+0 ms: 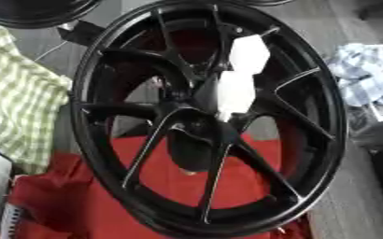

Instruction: Pull the pin out of the wheel hub.

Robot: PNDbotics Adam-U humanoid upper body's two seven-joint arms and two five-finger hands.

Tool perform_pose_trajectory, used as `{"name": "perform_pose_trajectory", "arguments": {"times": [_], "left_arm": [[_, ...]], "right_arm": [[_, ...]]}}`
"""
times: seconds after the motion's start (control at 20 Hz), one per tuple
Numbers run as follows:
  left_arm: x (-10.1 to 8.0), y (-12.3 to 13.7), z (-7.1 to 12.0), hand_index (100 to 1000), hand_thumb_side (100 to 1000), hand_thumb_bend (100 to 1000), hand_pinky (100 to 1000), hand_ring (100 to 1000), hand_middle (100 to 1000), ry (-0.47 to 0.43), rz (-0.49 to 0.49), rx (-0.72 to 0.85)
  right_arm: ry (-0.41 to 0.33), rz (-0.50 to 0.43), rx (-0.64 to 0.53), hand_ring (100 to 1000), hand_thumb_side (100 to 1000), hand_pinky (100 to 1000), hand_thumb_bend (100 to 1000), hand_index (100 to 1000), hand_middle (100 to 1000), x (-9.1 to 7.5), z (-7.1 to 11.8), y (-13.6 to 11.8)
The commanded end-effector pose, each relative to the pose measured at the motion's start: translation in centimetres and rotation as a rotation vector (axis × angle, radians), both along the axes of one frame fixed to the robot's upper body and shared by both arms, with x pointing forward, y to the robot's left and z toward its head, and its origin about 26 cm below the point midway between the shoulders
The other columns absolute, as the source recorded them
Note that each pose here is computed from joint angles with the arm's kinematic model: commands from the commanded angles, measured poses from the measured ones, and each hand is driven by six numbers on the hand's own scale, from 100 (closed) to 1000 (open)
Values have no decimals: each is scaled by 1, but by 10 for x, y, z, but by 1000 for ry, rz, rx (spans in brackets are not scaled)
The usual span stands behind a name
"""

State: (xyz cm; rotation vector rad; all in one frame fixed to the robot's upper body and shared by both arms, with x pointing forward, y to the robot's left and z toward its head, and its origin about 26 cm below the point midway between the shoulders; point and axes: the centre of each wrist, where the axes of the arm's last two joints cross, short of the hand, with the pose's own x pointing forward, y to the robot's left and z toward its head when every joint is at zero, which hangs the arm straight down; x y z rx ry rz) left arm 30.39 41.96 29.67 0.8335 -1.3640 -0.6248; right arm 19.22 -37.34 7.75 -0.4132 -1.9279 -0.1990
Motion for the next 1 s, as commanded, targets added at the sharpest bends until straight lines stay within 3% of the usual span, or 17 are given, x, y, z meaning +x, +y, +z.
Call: {"name": "perform_pose_trajectory", "arguments": {"times": [0.05,0.15,0.35,0.55,0.65,0.85,1.0], "left_arm": [[-5,3,8,917,724,221,782,858,882,-18,0,59],[-6,5,5,908,763,263,777,854,859,-16,-6,72],[-6,6,5,834,784,100,748,810,785,-29,-9,73],[-7,3,9,789,747,100,693,752,712,-72,-8,54],[-9,-3,14,764,692,100,646,718,662,-155,-44,24],[-18,-28,25,739,588,100,587,665,598,-447,-196,-107],[-24,-53,19,739,612,100,572,657,592,-579,-301,-230]], "right_arm": [[-12,-12,-5,881,641,1000,100,808,851,0,4,-2],[-10,-14,0,881,643,1000,100,808,851,0,4,-1],[-9,-15,-1,881,641,1000,100,808,851,1,4,-1],[-10,-12,-4,880,636,1000,100,807,851,0,4,-1],[-10,-13,-3,880,636,1000,100,807,850,0,4,-1],[-13,-5,-4,879,628,1000,100,807,850,0,4,-1],[-21,7,-7,878,622,1000,100,807,849,2,5,0]]}}
